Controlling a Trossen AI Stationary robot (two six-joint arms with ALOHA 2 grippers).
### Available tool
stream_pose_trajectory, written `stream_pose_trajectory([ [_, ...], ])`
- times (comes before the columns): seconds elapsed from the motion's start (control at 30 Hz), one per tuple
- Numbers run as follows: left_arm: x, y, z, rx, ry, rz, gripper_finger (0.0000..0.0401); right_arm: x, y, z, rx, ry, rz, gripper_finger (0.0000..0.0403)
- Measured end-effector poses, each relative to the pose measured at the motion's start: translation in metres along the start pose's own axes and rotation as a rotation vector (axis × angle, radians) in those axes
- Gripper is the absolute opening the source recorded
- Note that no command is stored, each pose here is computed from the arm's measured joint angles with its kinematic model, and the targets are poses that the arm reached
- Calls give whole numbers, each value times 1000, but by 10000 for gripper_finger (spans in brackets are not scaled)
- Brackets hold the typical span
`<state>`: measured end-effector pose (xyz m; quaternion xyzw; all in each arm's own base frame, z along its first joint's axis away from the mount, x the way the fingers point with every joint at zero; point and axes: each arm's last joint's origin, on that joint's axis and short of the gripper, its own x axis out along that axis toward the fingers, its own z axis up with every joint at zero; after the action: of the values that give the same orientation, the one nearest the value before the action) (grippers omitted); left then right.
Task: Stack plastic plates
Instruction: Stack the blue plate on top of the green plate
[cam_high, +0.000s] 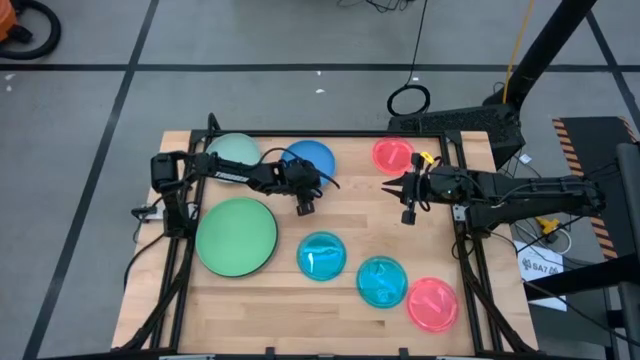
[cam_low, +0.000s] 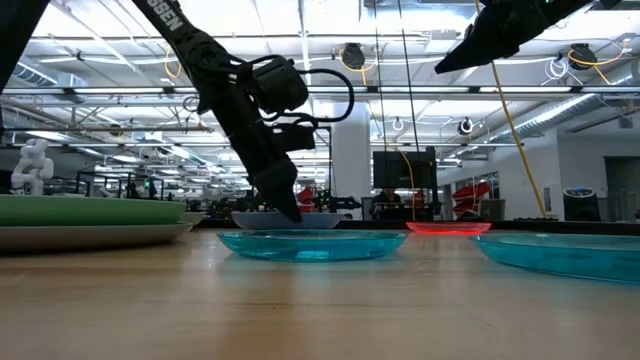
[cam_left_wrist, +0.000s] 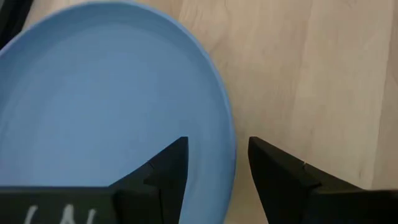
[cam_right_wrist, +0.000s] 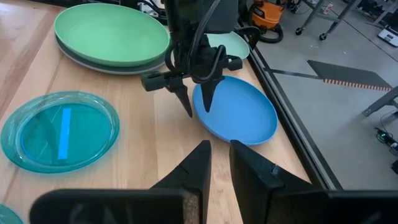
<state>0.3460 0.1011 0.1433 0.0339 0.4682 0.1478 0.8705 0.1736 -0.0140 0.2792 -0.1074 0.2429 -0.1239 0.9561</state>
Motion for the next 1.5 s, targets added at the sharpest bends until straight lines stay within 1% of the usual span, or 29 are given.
stream_pose_trajectory([
  [0.1,0,2,0,-5,-3,4,175,0,0,0,0,0,0,54],
  [0.33,20,-1,-8,-1,34,1,175,0,0,0,0,0,0,54],
  [0.47,22,-4,-8,-1,34,1,174,0,0,0,1,-1,-1,54],
  [0.53,22,-5,-8,1,32,5,168,0,0,0,0,-1,-1,54],
  [0.63,23,-6,-8,-3,31,3,141,0,0,0,-1,-1,-1,54],
  [0.8,23,-6,-7,-16,22,4,70,0,0,0,-1,-1,-1,54],
  [0.9,19,-6,-6,-16,19,9,28,0,0,0,-1,-1,-1,54],
  [0.97,18,-7,-4,-7,11,19,12,0,0,0,-1,-1,-1,54],
  [1.13,2,-12,8,27,3,22,11,0,0,0,-1,-1,-1,54],
  [1.27,-16,-16,25,55,-4,-1,11,0,0,0,-1,-2,-1,54],
  [1.43,-37,-25,42,95,36,-27,11,0,0,0,-1,-2,-1,54],
  [1.5,-47,-30,49,112,31,-37,10,0,0,0,0,-2,-1,54],
])
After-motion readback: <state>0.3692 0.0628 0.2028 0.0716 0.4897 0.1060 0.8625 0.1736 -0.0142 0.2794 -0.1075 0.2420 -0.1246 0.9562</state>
